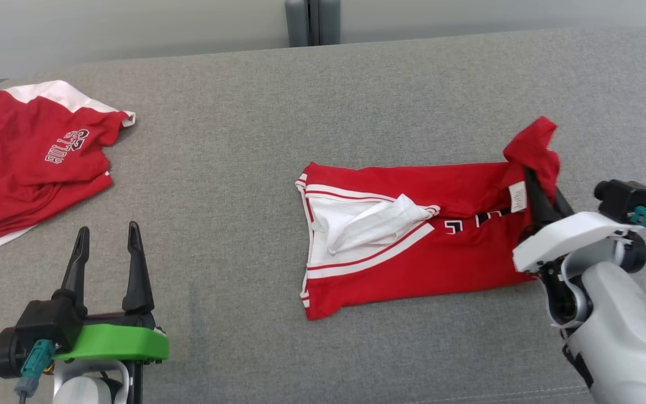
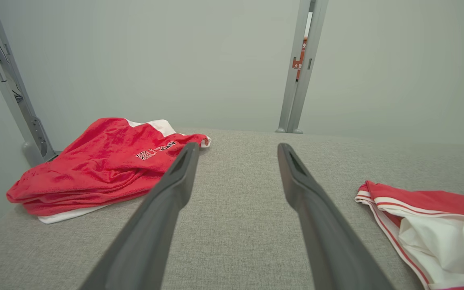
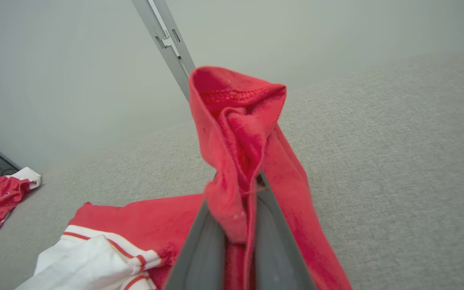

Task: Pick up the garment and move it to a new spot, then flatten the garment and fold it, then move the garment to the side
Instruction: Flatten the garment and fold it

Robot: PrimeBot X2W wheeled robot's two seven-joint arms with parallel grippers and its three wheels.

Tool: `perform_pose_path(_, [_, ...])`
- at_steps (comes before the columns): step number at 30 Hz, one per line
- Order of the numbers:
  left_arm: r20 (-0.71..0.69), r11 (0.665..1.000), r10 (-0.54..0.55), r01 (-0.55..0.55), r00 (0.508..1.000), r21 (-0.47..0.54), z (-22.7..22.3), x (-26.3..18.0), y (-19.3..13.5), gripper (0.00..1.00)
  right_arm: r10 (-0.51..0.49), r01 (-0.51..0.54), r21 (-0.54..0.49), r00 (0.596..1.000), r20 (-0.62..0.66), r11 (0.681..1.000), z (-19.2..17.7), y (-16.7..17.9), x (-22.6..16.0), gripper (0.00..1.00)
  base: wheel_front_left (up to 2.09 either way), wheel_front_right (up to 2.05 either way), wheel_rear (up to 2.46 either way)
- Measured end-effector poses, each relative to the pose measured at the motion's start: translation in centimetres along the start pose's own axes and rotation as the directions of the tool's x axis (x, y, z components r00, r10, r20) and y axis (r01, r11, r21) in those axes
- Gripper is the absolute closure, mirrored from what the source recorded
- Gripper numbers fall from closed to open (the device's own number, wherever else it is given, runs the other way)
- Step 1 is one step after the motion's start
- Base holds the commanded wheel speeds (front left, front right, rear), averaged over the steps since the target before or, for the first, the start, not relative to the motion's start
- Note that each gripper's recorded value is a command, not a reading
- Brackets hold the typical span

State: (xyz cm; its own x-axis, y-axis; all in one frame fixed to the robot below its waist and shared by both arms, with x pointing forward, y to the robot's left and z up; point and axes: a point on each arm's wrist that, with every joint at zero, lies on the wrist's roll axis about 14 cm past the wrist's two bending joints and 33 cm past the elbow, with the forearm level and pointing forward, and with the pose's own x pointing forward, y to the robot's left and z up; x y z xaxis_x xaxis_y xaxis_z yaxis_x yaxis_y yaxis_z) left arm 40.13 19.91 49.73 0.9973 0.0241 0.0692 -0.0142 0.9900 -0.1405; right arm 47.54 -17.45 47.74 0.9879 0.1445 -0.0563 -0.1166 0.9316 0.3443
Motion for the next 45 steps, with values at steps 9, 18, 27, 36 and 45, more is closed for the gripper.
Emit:
perform_pose_path(9, [-0.007,1.0,0.026,-0.026,1.0,0.003,-0.1,-0.6,0.8,0.0,0.245,-0.237,0.104,0.967,-0.07,0.966,-3.2,10.9,0.7,1.0,0.0,0.0,0.0])
perform_pose_path(18, [-0.029,0.999,0.048,-0.048,0.998,-0.001,-0.8,-0.9,1.2,0.0,0.369,-0.348,0.15,0.918,-0.145,0.925,-6.5,16.6,1.1,1.0,0.0,0.0,0.0])
perform_pose_path(27, [-0.054,0.998,0.067,-0.067,0.996,0.0,-1.5,-1.1,1.7,0.0,0.426,-0.388,0.203,0.882,-0.203,0.899,-9.2,19.0,1.0,0.0,0.0,0.0,0.0])
perform_pose_path(36, [-0.04,0.999,0.048,-0.049,0.998,-0.006,-1.2,-0.6,1.0,0.0,0.39,-0.386,0.067,0.918,-0.073,0.92,-4.1,16.9,3.1,0.0,0.0,0.0,0.0])
perform_pose_path(45, [-0.025,1.0,0.011,-0.011,1.0,-0.003,-0.8,0.0,-0.2,0.0,0.267,-0.258,-0.105,0.96,0.087,0.96,2.0,9.8,2.5,0.0,0.0,0.0,0.0])
